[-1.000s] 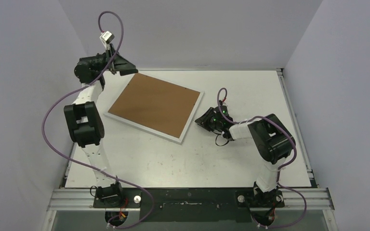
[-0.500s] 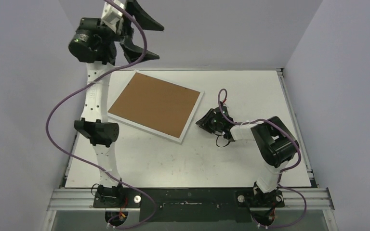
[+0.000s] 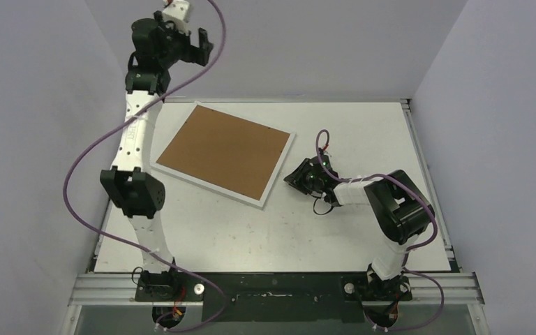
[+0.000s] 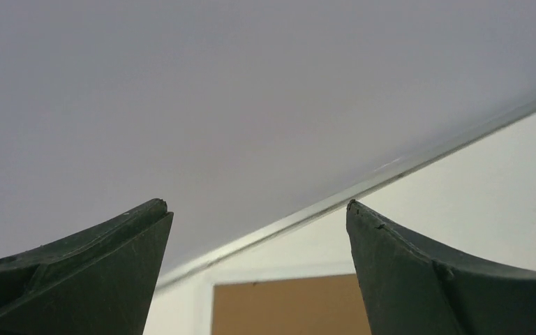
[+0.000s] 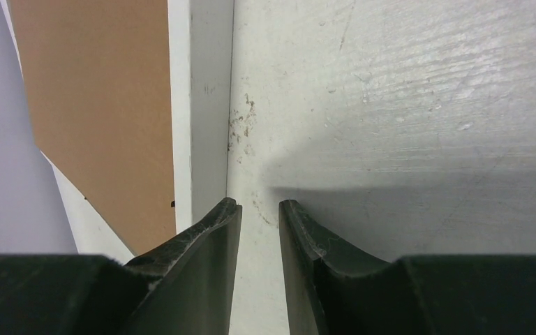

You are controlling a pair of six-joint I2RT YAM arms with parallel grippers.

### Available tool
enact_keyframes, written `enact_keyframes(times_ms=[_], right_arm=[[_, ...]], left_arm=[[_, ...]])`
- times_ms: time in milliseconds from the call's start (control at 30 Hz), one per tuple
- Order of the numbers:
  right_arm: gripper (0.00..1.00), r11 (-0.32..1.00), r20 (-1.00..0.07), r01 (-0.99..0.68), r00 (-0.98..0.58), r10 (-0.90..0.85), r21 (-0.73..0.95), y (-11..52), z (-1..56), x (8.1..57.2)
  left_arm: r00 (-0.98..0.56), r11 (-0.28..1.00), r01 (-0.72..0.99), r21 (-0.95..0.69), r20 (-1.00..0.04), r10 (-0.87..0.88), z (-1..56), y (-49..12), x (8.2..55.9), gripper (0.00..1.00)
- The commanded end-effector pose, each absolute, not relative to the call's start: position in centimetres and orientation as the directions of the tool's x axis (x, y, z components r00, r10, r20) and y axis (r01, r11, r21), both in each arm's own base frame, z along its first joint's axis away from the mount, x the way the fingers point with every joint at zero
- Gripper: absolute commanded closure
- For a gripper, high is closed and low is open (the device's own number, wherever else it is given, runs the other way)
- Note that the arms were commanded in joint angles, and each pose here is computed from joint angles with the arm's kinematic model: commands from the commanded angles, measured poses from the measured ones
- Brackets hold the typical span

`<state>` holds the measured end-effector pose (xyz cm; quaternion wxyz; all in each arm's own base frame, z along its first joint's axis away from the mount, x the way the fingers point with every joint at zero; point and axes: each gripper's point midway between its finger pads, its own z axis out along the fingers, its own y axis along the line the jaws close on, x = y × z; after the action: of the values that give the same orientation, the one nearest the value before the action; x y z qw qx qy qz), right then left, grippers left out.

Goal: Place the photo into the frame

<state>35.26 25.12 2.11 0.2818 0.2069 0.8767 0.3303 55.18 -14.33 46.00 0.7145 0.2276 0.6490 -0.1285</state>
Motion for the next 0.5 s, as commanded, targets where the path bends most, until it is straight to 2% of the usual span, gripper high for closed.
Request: enact_keyframes(times_ms=[0,133,467], right_arm=[[0.7,0.783,-0.3,0.276,-0.813,0.499,0.557,22.5,-2.5,30.8],[0.7,0.784,-0.313,0.271,-0.806,0.502,0.558,22.4,-2.1,30.9],[0.69,0.787,-0.322,0.267,-0.804,0.5,0.556,22.4,-1.8,31.0]], left_arm=[[-0.268,0.992,0.121,-0.038,-0.964,-0.004,37.4,2.3,59.5,0.03],[-0.462,0.998,0.058,-0.024,-0.887,0.006,29.1,6.7,60.1,0.03],[-0.664,0.975,0.043,-0.217,-0.736,-0.135,16.4,8.7,59.2,0.03]])
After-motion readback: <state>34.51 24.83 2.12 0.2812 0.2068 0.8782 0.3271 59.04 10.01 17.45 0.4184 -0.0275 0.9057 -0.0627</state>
